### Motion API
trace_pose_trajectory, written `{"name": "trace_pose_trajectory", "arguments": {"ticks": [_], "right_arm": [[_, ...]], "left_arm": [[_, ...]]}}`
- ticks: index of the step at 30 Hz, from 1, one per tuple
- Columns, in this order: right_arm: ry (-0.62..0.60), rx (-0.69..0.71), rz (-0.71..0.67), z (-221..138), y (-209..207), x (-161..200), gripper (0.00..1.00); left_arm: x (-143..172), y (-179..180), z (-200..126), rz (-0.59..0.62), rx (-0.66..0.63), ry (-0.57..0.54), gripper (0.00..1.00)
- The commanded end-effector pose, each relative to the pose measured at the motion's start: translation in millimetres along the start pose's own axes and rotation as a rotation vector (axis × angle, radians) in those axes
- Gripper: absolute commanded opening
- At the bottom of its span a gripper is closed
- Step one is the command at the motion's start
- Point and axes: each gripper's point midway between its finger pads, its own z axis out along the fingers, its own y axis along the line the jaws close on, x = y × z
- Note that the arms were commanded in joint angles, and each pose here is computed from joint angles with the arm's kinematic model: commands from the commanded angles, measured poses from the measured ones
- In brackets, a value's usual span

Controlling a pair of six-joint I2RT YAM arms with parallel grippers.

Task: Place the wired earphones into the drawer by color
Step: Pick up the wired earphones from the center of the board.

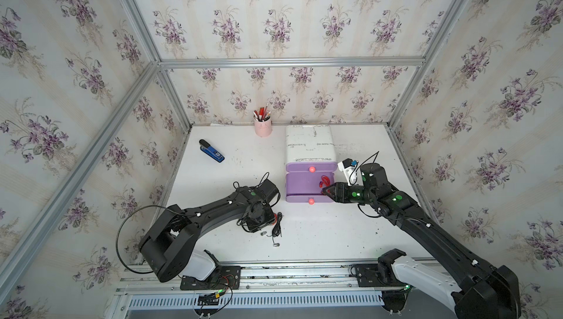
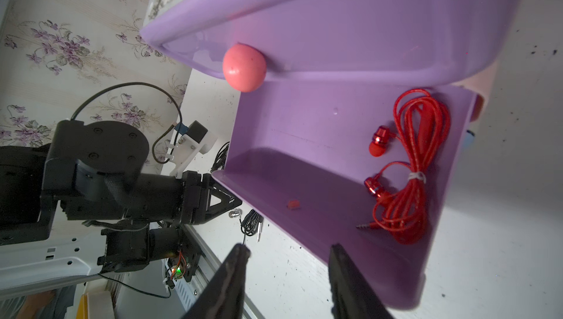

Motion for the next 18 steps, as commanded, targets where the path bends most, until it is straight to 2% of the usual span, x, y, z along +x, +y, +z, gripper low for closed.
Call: {"name": "trace_pose_trajectory", "arguments": {"ticks": [1,18], "right_arm": [[-0.009,-0.015,-0.016,0.5,3.0,-2.4,0.47],[-0.003,0.008,-0.022,1.7,-4.9,4.0,0.47]], "left_arm": [[-8.8,-8.5,-0.4,-0.058,0.030,-0.042,0.50],[-8.2,2.6,14.9,-0.089,-0.069,-0.020,0.48]]}}
